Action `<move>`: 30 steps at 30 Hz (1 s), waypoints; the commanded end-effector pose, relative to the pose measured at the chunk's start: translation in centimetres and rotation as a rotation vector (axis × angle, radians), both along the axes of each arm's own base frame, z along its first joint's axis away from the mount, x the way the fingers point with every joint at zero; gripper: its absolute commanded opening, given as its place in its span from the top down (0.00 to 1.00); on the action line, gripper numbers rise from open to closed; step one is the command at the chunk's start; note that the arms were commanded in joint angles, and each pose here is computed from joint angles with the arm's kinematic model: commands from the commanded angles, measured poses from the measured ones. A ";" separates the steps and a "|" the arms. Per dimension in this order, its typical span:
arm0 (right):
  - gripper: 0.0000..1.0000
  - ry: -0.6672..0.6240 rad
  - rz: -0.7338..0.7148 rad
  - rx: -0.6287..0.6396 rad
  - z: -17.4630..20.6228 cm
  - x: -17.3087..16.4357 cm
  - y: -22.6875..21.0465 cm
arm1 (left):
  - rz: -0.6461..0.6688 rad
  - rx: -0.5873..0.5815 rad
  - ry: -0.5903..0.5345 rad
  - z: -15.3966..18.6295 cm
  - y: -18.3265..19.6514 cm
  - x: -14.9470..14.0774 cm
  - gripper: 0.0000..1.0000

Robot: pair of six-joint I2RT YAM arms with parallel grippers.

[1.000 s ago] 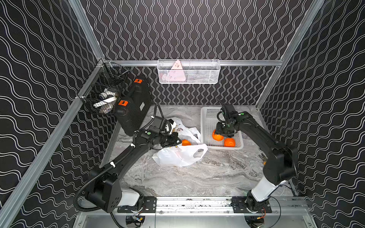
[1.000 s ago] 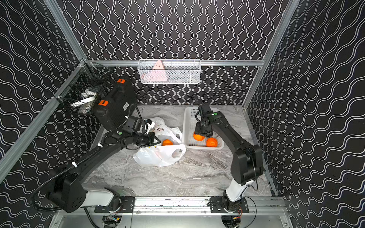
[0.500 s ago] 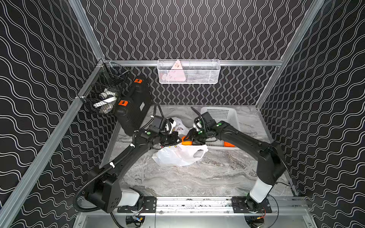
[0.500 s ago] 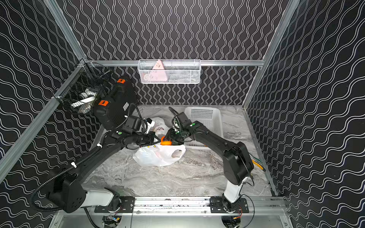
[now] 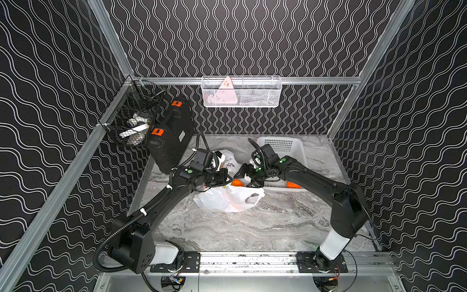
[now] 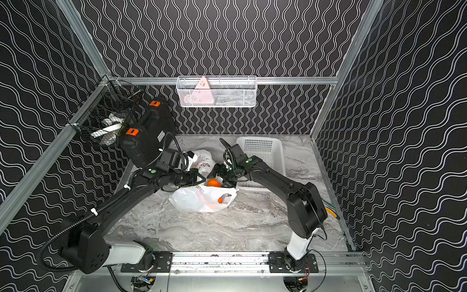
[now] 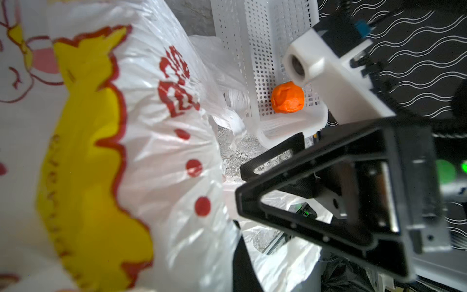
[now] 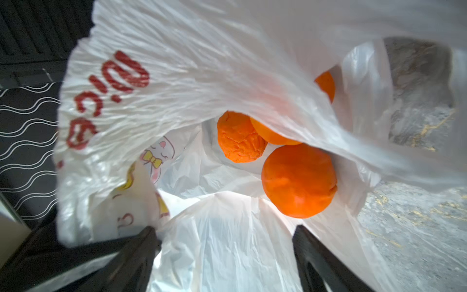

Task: Place the oranges into plastic bags & tie knots
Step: Place the orange in the plastic bag, then pick up the orange from the basket.

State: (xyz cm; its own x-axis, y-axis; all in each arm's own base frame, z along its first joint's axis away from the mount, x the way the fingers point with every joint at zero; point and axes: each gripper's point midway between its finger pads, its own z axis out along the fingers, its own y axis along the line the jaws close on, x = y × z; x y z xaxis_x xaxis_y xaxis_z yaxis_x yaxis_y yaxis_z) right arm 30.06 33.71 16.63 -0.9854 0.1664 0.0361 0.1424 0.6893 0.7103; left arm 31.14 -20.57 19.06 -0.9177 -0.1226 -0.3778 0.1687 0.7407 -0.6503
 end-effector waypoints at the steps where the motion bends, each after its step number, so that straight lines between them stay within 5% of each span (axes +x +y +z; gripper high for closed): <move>1: 0.22 -0.001 -0.025 0.020 0.8 0.4 -0.8 | -0.012 0.003 0.007 -0.5 -0.1 -0.1 1.00; 9: 0.24 -0.121 -0.121 -0.229 3.0 2.2 -9.8 | -0.016 0.017 0.034 -2.0 0.2 -0.9 1.00; 17: 0.19 -0.090 -0.232 -0.802 -1.0 4.7 -25.3 | -0.025 0.002 0.038 -2.0 0.0 -1.0 1.00; 26: 0.16 0.025 -0.205 -0.928 -5.5 6.2 -29.2 | -0.027 -0.001 0.036 -1.8 0.0 -1.1 1.00; 30: 0.16 0.062 -0.180 -0.876 -7.5 6.1 -28.3 | -0.025 -0.001 0.033 -1.7 0.0 -1.1 1.00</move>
State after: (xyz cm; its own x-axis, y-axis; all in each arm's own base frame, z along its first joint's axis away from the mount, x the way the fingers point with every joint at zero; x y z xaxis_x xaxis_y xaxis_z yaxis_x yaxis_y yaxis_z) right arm 36.69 5.35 9.92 -0.9306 0.3298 -0.1588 0.3429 0.9373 -0.0630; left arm 29.91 -20.36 16.75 -0.9396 -0.1098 -0.3241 0.1375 0.7461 -0.6514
